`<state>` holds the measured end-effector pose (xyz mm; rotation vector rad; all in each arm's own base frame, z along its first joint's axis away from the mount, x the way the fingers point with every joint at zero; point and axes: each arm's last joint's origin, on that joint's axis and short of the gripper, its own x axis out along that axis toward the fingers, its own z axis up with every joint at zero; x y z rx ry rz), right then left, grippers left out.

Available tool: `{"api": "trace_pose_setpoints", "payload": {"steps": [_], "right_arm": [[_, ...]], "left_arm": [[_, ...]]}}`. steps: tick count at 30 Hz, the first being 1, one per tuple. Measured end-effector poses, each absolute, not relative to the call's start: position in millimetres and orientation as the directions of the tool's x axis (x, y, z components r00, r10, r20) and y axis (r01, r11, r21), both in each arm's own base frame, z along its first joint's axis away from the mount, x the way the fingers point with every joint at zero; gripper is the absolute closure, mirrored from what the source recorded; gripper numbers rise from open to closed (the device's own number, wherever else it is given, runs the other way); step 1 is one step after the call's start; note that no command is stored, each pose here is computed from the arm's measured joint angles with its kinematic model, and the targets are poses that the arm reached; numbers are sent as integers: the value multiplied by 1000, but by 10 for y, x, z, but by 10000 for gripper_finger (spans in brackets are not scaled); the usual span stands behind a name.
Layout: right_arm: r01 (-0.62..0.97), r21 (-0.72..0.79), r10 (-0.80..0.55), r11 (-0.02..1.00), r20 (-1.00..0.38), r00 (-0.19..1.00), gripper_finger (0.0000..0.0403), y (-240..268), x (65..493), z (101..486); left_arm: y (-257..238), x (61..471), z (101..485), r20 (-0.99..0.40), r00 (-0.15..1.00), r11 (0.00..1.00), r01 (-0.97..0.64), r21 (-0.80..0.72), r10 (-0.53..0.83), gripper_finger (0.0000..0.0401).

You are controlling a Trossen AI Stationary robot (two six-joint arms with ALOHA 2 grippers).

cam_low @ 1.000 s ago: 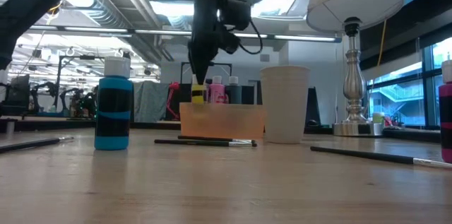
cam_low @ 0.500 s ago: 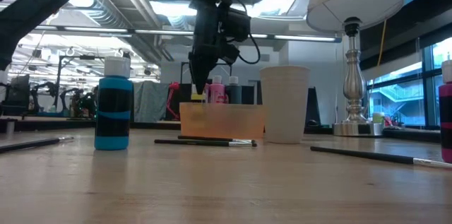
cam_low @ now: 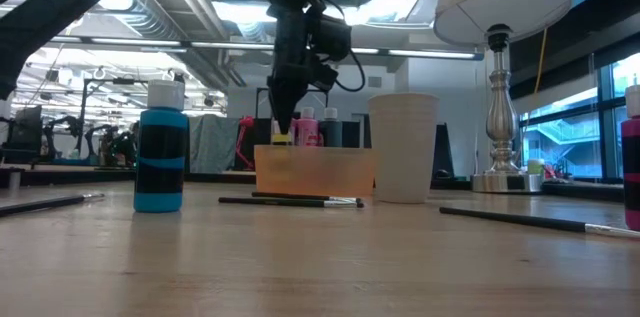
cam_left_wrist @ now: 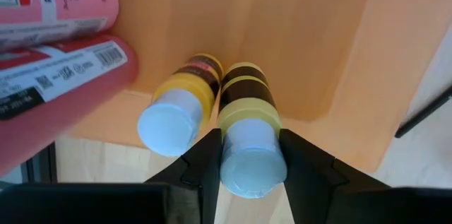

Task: Pick & Place Paint Supplies
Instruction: Put the light yellow paint bottle into the orange bin

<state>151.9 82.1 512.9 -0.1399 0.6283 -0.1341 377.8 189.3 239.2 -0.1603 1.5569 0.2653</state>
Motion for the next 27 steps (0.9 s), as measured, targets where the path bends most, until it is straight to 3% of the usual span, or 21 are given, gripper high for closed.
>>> {"api": "trace_pose_setpoints", "payload": {"steps": [27], "right_arm": [[106,-168,-185,980,-577,796,216,781,1540,5129]], "left_arm": [[1947,3797,2211,-998,-59,974,-224,40,27,283]]}}
